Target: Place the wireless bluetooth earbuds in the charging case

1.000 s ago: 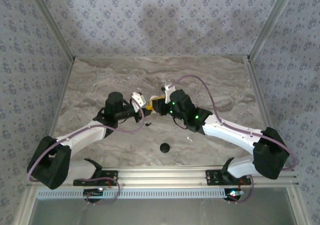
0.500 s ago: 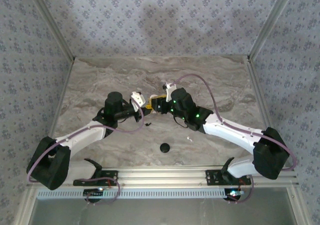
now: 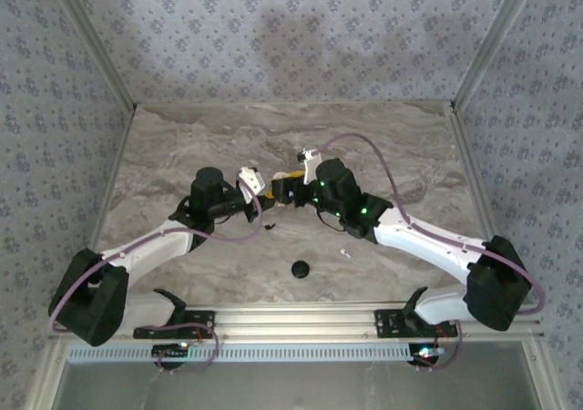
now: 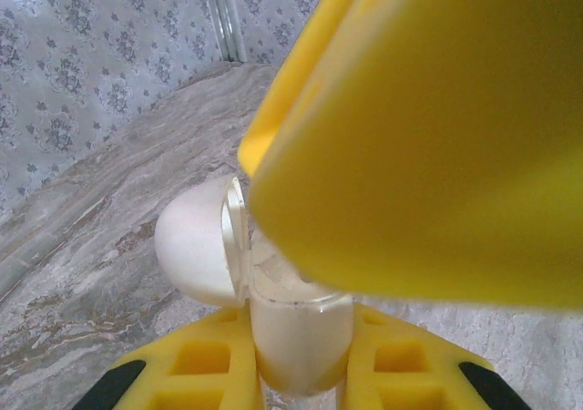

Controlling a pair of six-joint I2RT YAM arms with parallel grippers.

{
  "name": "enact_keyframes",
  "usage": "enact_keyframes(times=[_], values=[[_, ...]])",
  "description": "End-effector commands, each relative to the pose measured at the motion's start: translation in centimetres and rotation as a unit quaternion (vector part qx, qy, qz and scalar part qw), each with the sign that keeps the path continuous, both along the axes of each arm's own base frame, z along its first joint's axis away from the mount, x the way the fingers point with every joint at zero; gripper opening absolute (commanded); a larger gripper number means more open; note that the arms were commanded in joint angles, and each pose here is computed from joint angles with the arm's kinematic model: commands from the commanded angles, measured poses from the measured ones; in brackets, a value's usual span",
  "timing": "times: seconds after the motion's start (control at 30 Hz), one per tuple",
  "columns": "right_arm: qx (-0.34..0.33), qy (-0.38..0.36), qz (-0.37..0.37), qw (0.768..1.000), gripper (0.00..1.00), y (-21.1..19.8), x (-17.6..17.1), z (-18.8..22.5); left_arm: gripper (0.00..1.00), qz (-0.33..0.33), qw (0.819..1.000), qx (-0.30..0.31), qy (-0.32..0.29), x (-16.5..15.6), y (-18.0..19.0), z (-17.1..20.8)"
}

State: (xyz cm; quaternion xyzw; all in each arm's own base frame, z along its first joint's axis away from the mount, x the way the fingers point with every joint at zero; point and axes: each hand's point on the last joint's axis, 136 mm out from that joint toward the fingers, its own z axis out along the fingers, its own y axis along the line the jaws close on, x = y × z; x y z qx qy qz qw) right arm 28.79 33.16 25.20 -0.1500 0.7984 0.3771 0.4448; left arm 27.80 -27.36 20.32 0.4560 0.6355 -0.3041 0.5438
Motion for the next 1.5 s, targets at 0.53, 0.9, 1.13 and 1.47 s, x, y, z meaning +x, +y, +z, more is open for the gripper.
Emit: enact_keyframes(times=[0.53, 0.9, 1.13, 1.47], values=[[0.037, 0.05, 0.026, 0.998, 0.5, -3.4, -0.6, 2.1, 0.15, -0.008, 0.999, -0.02, -0.034, -0.2, -0.3, 2.0], [0.024, 0.099, 0.05, 0.994, 0.46, -1.6, 0.1, -0.2, 0.14, -0.009, 0.999, -0.02, -0.035, -0.3, -0.3, 2.1], [0.025, 0.105, 0.055, 0.993, 0.41, -1.0, 0.6, -0.7, 0.15, -0.007, 0.999, -0.019, -0.034, -0.3, -0.3, 2.0], [0.025, 0.119, 0.06, 0.991, 0.39, -1.0, 0.0, -1.2, 0.15, -0.002, 0.999, -0.018, -0.035, -0.1, -0.2, 2.0]])
